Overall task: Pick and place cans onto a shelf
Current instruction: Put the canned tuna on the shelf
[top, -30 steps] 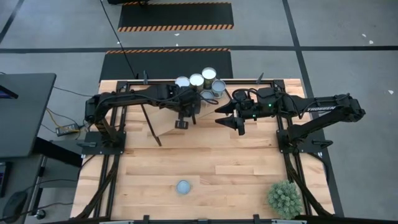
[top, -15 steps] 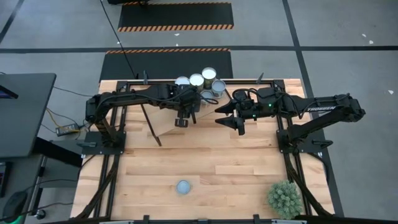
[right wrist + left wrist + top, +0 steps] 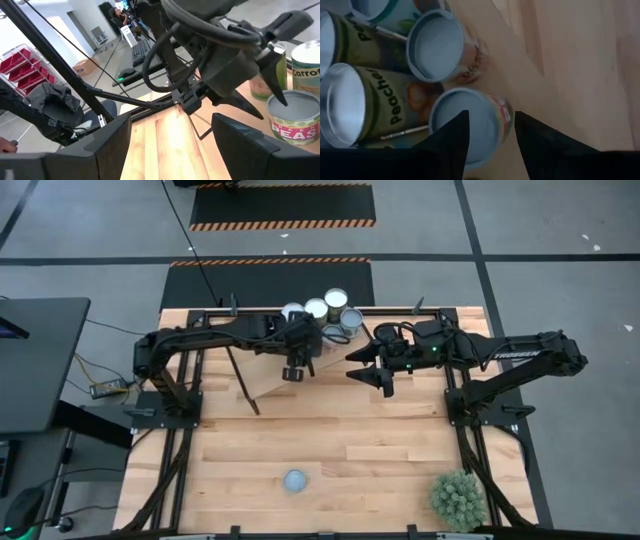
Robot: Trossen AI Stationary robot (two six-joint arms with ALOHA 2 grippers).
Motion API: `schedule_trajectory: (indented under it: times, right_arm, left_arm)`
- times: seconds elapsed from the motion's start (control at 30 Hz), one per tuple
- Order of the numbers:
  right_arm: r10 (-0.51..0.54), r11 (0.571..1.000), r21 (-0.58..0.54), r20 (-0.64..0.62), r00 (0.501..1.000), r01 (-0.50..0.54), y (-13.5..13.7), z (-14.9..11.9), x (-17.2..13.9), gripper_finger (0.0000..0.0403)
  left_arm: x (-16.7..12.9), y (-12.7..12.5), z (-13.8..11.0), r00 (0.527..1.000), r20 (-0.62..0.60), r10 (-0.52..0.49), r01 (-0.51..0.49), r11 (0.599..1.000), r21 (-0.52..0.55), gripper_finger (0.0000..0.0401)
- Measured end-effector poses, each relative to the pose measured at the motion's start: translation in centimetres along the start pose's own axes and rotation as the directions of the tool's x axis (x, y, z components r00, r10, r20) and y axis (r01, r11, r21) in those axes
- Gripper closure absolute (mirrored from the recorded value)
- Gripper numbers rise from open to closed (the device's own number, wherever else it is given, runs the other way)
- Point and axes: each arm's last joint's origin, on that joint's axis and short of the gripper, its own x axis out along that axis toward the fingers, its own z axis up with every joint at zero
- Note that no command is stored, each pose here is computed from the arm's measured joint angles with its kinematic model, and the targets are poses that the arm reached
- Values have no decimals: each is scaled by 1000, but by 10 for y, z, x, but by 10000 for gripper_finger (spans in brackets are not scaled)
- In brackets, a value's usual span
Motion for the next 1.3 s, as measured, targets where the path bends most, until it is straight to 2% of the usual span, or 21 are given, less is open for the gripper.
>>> schedule_trajectory:
  times: [0.17, 0.37, 0.63, 0.8, 0.9, 1.0, 1.13, 1.2, 1.3]
  right_arm:
    - [5, 1000, 0, 23, 1000, -5, 0, 3, -3, 122]
    - [9, 1000, 1, 27, 1000, -9, 1, 4, -4, 122]
    - [15, 1000, 7, 25, 1000, -15, 2, 3, -4, 122]
    - [33, 999, -5, 56, 998, -33, 6, 9, -15, 122]
    - [45, 998, -40, 92, 995, -42, 8, 15, -26, 122]
    - [49, 996, -75, 108, 993, -41, 9, 18, -36, 122]
    - [32, 996, -90, 73, 997, -26, 8, 15, -42, 122]
    - [21, 996, -88, 49, 999, -16, 7, 13, -43, 122]
    - [29, 996, -88, 35, 999, -26, 8, 12, -43, 122]
  left_arm:
    - [1, 5, -2, 1000, 2, 8, -8, 1000, -11, 237]
    - [3, 5, 0, 1000, 13, 13, -13, 999, 34, 237]
    - [-1, 4, 4, 998, 42, 49, -49, 999, -3, 237]
    - [-47, 0, 21, 976, 214, 41, -30, 998, -54, 237]
    - [-69, -12, 28, 947, 316, -55, 90, 992, -94, 237]
    - [-87, -30, 35, 882, 412, -230, 312, 939, -144, 237]
    - [-103, -65, 44, 748, 464, -475, 599, 783, -165, 237]
    - [-107, -84, 48, 710, 458, -535, 665, 724, -184, 237]
    - [-118, -110, 49, 707, 435, -558, 683, 699, -213, 237]
